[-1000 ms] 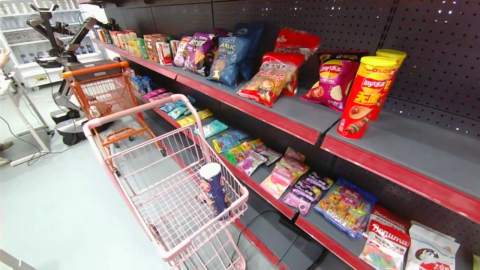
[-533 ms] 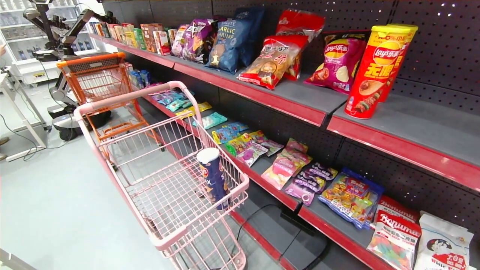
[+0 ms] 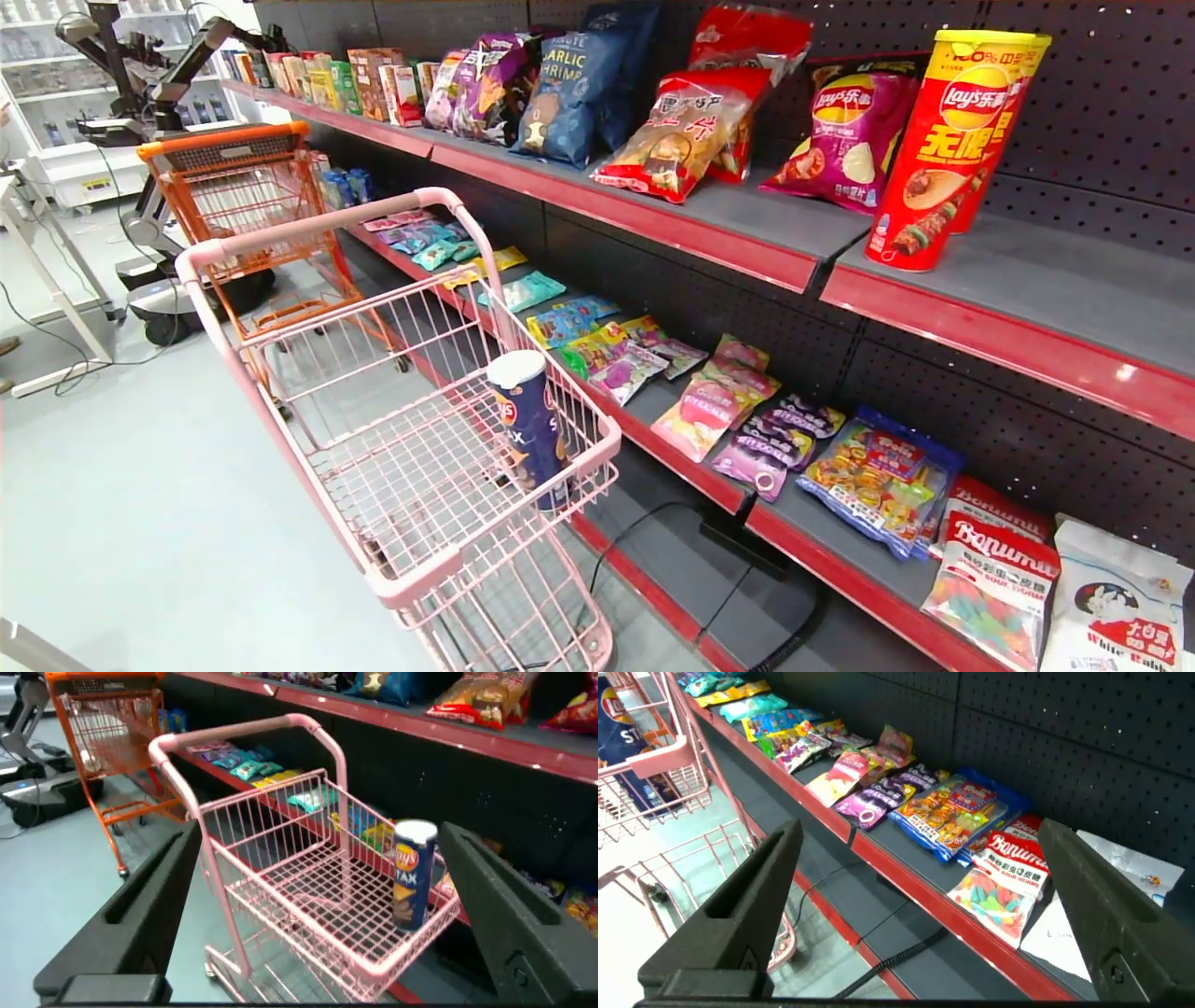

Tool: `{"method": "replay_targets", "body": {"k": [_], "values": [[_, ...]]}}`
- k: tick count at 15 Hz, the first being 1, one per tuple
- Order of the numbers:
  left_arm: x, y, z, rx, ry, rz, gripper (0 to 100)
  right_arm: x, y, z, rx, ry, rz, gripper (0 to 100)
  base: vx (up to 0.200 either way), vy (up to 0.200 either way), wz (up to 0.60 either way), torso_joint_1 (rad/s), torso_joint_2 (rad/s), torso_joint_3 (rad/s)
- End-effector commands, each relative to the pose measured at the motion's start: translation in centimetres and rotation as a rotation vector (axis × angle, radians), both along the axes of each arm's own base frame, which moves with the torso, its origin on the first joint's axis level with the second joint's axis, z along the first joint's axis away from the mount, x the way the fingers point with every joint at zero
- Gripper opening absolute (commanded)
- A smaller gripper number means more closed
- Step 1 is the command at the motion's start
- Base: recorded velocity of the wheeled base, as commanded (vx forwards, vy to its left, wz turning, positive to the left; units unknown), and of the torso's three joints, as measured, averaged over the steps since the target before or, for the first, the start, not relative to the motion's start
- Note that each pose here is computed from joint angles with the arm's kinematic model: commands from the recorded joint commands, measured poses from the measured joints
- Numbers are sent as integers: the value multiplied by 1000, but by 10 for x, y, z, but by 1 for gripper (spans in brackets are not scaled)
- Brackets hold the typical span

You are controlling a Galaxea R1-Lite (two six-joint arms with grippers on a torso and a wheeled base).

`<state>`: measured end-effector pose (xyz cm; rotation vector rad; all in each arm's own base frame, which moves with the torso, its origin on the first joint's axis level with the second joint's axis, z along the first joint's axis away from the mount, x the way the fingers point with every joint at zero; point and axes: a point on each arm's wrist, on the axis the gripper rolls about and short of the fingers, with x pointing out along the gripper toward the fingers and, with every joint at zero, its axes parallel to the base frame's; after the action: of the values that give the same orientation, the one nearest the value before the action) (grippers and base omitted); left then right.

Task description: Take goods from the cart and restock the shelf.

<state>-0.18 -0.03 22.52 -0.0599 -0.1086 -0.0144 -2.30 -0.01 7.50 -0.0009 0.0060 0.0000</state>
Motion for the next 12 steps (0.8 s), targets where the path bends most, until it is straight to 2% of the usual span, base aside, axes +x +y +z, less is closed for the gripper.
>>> {"method": "replay_targets", "body": {"k": [1, 2, 3, 4, 5, 6, 7, 8, 9, 11, 12], "values": [[165, -1, 39, 34, 224, -61, 100, 0, 0, 0, -1, 2, 2, 100, 0, 0, 0, 0, 0, 0], [181, -2, 23, 41, 256, -110, 100, 0, 0, 0, -1, 2, 2, 100, 0, 0, 0, 0, 0, 0], [205, -2, -10, 62, 340, -172, 100, 0, 0, 0, -2, 2, 2, 100, 0, 0, 0, 0, 0, 0], [220, -1, -36, 57, 401, -211, 100, 0, 0, 0, -2, 2, 2, 100, 0, 0, 0, 0, 0, 0], [230, -2, -49, 52, 414, -253, 100, 0, 0, 0, -1, 2, 2, 100, 0, 0, 0, 0, 0, 0], [246, -4, -67, 45, 419, -341, 100, 0, 0, 0, -2, 2, 2, 100, 0, 0, 0, 0, 0, 0], [261, -5, -81, 62, 415, -405, 100, 0, 0, 0, -2, 2, 2, 100, 0, 0, 0, 0, 0, 0], [274, -4, -96, 98, 418, -437, 100, 0, 0, 0, -2, 2, 2, 100, 0, 0, 0, 0, 0, 0], [285, -5, -111, 121, 421, -475, 100, 0, 0, 0, -4, 2, 2, 100, 0, 0, 0, 0, 0, 0], [303, -16, -139, 125, 441, -553, 100, 0, 0, 0, -5, 2, 3, 100, 0, 0, 0, 0, 0, 0], [312, -24, -149, 133, 424, -580, 100, 0, 0, 0, -5, 2, 3, 100, 0, 0, 0, 0, 0, 0]]}}
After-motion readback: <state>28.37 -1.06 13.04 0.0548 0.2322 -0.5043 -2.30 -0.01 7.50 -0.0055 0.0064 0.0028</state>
